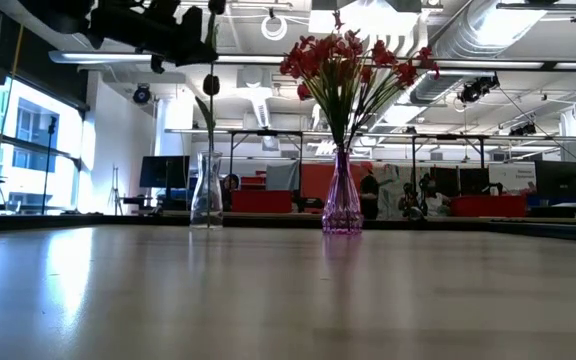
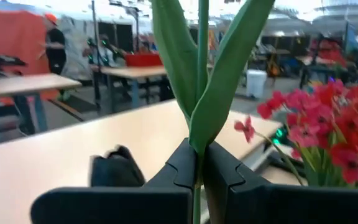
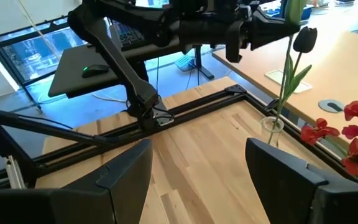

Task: Sort flowers into vase by color
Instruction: Put the left black tulip into the transparent vase

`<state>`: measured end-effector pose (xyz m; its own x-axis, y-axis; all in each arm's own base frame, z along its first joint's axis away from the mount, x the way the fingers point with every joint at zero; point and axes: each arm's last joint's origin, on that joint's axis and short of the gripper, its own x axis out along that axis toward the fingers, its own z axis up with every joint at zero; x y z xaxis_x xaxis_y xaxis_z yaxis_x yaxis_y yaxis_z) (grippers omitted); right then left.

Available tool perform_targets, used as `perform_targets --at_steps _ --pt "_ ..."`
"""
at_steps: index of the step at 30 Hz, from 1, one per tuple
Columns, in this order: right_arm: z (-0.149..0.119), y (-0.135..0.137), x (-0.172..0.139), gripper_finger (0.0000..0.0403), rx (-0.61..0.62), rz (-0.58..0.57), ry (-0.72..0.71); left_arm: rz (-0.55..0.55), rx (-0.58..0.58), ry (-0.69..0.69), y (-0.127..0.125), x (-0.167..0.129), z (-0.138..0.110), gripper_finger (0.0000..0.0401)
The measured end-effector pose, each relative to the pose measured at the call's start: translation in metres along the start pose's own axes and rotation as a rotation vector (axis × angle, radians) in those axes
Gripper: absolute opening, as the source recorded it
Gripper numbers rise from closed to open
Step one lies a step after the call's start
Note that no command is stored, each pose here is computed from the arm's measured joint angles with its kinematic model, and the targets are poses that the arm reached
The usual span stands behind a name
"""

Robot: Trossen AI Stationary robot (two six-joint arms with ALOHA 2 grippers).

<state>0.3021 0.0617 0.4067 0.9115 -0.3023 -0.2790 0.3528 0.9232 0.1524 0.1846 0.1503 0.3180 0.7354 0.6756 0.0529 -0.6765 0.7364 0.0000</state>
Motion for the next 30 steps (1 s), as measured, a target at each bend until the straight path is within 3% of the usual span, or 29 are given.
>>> perform_targets --at_steps 17,25,30 --pt "0.000 0.001 -0.001 0.0255 0.024 0.001 -0.001 -0.048 -0.023 0.116 -0.004 -0.009 -0.037 0.0005" --pt "0.000 0.001 -0.001 0.0255 0.029 0.001 -0.001 -0.050 -0.072 0.133 -0.006 -0.009 -0.039 0.0032" --pt "0.000 0.002 -0.001 0.0255 0.029 0.010 0.001 -0.048 -0.070 0.162 -0.006 -0.011 -0.041 0.0074"
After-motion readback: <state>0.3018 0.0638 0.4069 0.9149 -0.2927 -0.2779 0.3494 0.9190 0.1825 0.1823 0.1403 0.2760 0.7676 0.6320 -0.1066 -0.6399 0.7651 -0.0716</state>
